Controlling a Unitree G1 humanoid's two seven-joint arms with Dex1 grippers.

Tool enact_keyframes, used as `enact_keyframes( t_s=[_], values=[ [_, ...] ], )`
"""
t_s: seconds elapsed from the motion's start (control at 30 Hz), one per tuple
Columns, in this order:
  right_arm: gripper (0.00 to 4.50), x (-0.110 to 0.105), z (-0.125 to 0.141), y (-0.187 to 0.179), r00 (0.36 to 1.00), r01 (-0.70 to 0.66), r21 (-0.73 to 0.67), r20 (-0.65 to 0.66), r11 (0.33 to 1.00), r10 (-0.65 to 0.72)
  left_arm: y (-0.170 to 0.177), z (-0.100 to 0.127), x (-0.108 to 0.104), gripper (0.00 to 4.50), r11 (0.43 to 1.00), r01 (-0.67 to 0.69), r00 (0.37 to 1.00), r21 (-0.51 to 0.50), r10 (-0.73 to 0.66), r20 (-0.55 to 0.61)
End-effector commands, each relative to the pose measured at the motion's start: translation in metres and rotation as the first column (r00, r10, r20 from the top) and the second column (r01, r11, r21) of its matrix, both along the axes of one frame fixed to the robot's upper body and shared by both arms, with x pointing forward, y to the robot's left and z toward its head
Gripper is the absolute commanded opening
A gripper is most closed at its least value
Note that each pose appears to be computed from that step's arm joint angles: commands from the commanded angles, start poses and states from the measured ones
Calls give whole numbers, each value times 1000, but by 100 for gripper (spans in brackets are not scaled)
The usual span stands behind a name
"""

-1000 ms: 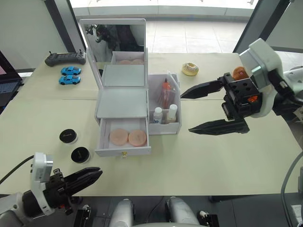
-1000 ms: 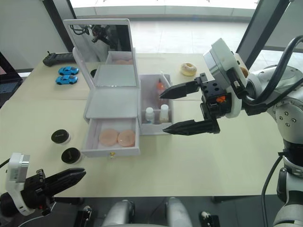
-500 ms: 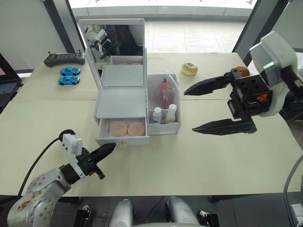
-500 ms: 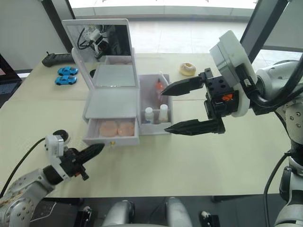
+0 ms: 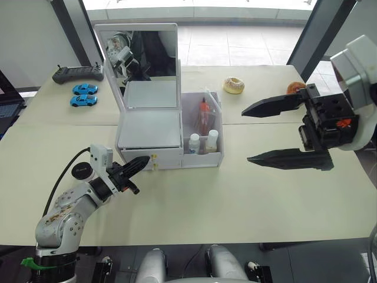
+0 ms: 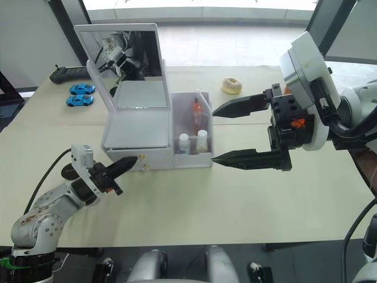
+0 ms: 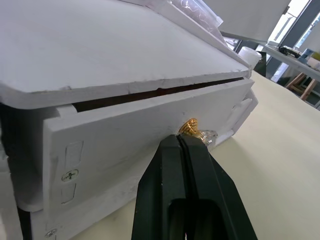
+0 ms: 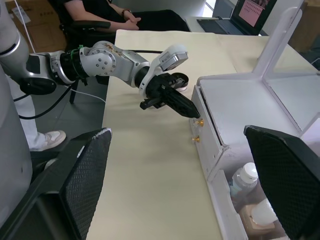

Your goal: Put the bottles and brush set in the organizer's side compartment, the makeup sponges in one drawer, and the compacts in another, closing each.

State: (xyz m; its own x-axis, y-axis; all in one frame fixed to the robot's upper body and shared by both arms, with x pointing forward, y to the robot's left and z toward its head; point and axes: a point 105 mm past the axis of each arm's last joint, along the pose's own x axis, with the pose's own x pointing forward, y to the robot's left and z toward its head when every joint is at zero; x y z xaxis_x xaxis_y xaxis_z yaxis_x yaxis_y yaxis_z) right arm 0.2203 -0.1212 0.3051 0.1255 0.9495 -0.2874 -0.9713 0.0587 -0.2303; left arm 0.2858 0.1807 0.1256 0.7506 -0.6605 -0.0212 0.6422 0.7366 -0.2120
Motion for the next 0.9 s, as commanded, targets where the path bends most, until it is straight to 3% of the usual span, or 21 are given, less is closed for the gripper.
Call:
enact_keyframes(
  t_s=[0.03, 0.57, 0.77, 0.83, 0.9],
  values=[
    [450, -5, 9, -2, 999, 3, 12, 38, 1000, -4, 7, 11, 4, 2, 999, -21, 998, 27, 19, 57],
    [450, 0, 10, -4, 999, 26, 3, 36, 1000, -26, 4, 12, 15, 2, 999, -52, 995, -6, 52, 82],
    [450, 2, 8, -5, 999, 53, 27, 5, 998, -54, 6, 16, 2, 2, 1000, 1, 998, -26, 1, 58],
    [450, 9, 13, -8, 994, 114, 65, 0, 991, -114, 14, 17, -5, 2, 1000, 8, 998, -19, -7, 56],
    [450, 40, -11, -14, 979, 204, 96, -24, 974, -203, 31, 17, -5, 20, 999, -38, 997, 13, 37, 61]
  ],
)
